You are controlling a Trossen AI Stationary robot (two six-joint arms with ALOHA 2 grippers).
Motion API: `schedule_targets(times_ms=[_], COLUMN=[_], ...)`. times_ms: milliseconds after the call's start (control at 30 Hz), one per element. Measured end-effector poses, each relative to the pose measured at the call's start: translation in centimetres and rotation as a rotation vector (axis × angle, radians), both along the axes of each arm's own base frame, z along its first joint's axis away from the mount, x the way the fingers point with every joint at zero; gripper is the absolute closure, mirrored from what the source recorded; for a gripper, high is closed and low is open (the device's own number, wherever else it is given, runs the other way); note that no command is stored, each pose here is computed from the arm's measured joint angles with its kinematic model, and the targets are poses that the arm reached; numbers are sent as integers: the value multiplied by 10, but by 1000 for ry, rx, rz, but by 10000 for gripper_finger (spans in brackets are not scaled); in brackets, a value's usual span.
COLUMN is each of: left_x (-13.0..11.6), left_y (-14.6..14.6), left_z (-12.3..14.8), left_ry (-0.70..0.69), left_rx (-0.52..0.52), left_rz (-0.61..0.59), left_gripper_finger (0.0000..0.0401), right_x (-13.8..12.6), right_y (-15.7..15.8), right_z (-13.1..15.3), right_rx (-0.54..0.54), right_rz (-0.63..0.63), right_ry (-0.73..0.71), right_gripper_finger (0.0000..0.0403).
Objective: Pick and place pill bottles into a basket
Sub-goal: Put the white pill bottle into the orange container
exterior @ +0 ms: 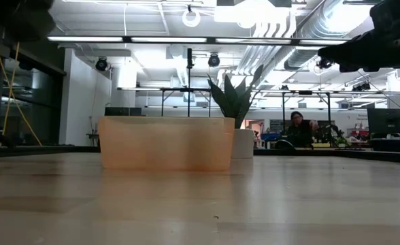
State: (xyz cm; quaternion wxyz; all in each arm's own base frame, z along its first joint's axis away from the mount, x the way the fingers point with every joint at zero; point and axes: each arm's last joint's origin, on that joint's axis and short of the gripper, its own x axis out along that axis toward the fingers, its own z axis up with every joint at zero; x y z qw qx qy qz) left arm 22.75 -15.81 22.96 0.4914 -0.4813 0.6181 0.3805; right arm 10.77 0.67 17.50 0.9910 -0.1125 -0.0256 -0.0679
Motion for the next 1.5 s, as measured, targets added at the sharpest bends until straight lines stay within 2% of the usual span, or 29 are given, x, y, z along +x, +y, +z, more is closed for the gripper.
schedule_targets(times_ms=[133, 267, 333, 533, 600, 1100, 1500], left_x=[8, 16, 18, 16, 16, 10, 17], left_y=[-8, -14, -15, -15, -15, -22, -28], left_z=[0, 3, 3, -1, -4, -7, -31], left_ry=[-163, -302, -331, -267, -252, -251, -154], left_rx=[39, 31, 34, 20, 29, 51, 52], left_rz=[-7, -105, -115, -148, -123, -133, -175], left_gripper_finger=[126, 126, 126, 126, 126, 126, 126], right_x=[0, 0, 0, 0, 0, 0, 0], right_y=[0, 0, 0, 0, 0, 0, 0], right_z=[-1, -3, -3, -4, -4, -6, -6], right_rx=[20, 18, 18, 17, 17, 23, 22], right_rz=[2, 2, 2, 1, 2, 2, 1], right_ry=[12, 25, 25, 34, 35, 54, 59], right_gripper_finger=[400, 401, 398, 398, 401, 399, 396])
